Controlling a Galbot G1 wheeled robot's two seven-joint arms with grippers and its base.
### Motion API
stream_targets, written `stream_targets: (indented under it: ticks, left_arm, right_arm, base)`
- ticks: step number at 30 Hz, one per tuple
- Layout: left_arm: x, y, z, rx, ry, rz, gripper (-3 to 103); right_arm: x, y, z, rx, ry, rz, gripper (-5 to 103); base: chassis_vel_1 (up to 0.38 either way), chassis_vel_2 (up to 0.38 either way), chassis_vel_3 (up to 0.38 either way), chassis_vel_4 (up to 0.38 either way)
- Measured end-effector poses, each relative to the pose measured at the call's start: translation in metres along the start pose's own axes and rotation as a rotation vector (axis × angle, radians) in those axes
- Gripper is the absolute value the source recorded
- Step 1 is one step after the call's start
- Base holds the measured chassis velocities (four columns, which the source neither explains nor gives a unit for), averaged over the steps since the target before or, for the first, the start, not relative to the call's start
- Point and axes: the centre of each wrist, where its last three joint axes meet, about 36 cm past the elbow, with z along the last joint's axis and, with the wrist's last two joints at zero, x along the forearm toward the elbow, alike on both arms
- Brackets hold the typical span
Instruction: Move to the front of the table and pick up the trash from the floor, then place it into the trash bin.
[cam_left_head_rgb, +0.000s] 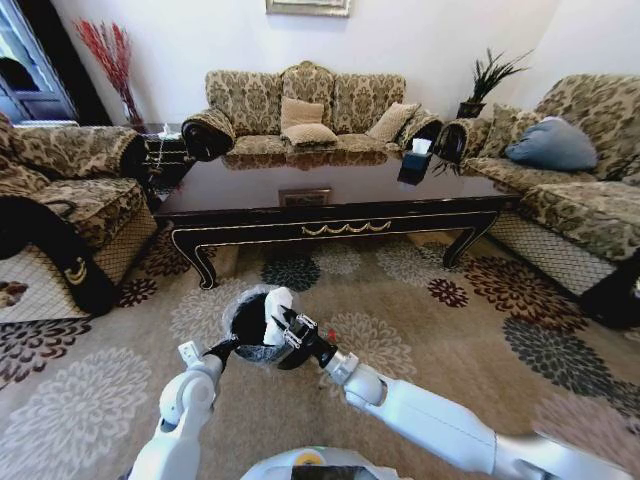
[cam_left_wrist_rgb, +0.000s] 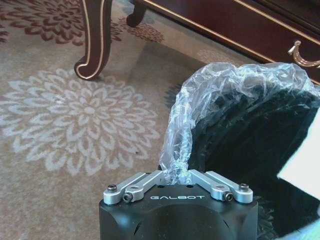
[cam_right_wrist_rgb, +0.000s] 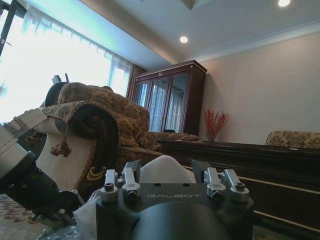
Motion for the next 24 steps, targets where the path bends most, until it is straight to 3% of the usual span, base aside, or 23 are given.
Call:
stream_targets:
  ticks: [4,6,8,9,11,24]
  left_arm:
    - [0.003,0.002,-0.003,0.007,-0.01,0.001,2]
    - [0.006,0.003,-0.005,0.012,-0.015,-0.001,2]
    - [0.007,0.004,-0.006,0.013,-0.017,-0.002,2]
    - [0.009,0.006,-0.008,0.016,-0.019,-0.004,2]
    - [0.012,0.008,-0.01,0.022,-0.025,-0.005,2]
    - [0.021,0.001,-0.003,0.018,-0.009,0.006,2]
  right_arm:
    - [0.004,-0.002,0.002,0.013,0.005,0.004,67]
    - [0.008,-0.005,0.003,0.024,0.013,0.008,78]
    - [0.01,-0.006,0.004,0.033,0.017,0.008,78]
    - [0.012,-0.007,0.005,0.044,0.021,0.009,89]
    - [0.015,-0.011,0.007,0.063,0.027,0.014,97]
    - [0.01,-0.017,0.006,0.085,0.03,0.055,100]
  base:
    - [0.0,0.0,0.0,0.0]
    - [0.0,0.0,0.0,0.0]
    - [0.0,0.0,0.0,0.0]
    - [0.0,0.0,0.0,0.0]
    - [0.0,0.0,0.0,0.0]
    - [0.0,0.0,0.0,0.0]
